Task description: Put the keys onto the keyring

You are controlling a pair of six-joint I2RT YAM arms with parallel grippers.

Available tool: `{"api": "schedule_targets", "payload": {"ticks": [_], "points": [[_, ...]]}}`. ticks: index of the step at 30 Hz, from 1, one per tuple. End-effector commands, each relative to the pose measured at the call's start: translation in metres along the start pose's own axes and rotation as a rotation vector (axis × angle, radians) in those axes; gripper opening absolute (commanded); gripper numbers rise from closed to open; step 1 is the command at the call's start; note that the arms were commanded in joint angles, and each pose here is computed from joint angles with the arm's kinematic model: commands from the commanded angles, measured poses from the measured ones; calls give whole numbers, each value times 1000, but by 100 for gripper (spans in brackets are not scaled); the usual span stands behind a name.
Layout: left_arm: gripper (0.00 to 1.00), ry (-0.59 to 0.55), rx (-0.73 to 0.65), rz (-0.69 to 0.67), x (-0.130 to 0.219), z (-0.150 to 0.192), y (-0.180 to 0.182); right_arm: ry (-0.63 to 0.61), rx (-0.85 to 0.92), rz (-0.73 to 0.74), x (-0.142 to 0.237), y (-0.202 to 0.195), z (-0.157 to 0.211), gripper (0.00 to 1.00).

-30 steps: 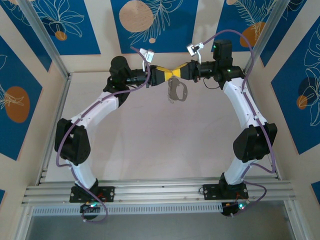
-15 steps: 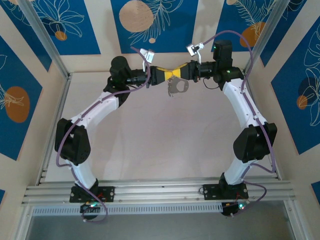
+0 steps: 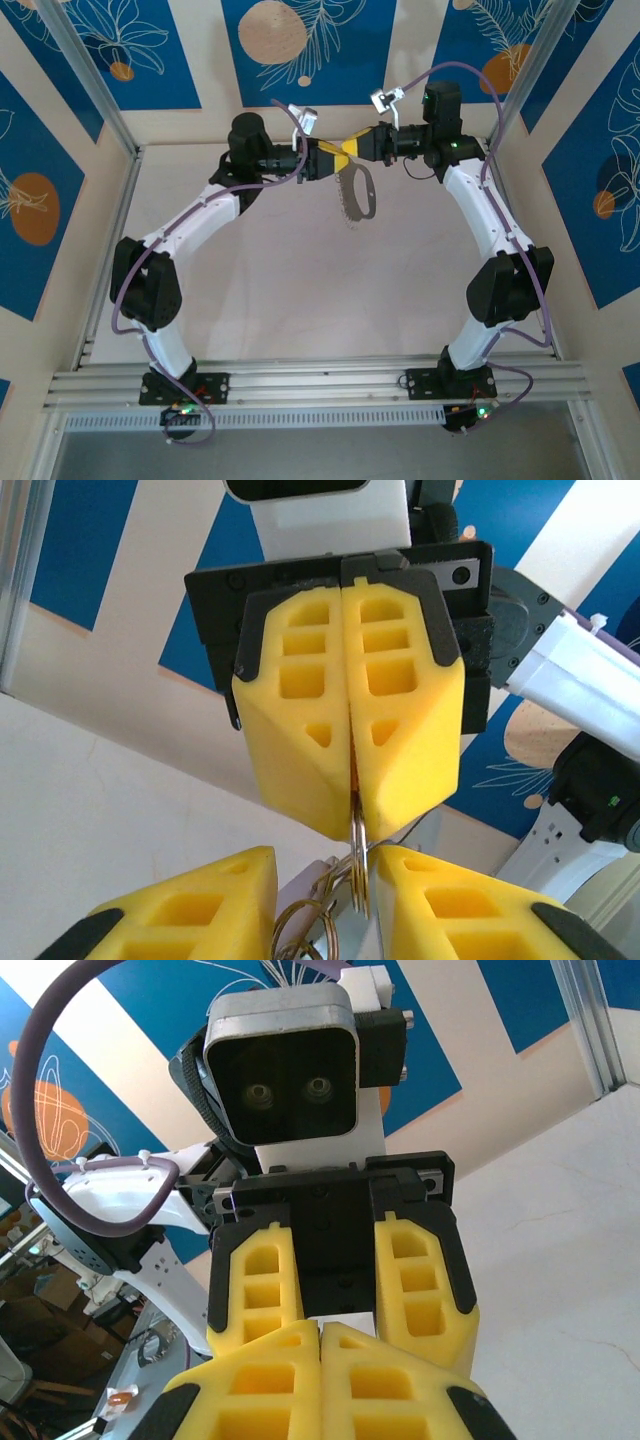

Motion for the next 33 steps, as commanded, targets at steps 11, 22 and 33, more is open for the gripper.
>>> {"api": "schedule_targets", "payload": {"ticks": [11, 22, 33], "points": [[54, -84, -146, -82, 31, -30, -26, -20, 26, 49, 6, 13, -2, 0], [54, -97, -148, -62, 34, -36, -29, -33, 49, 74, 6, 25, -4, 0], [53, -56, -118, -9, 20, -28, -27, -29, 47, 63, 2, 26, -4, 0]]}}
Point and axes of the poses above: each hand's point on the last joint's axis, 136 mm out from that joint toward the fingers, its own x axis back along the fingers, its own y axis along the line the jaws close on, z = x × y, the point moved 6 cm from there along x, back along the fingers, and after that the axes turned 4 degrees about x, right-handed, at the moved point
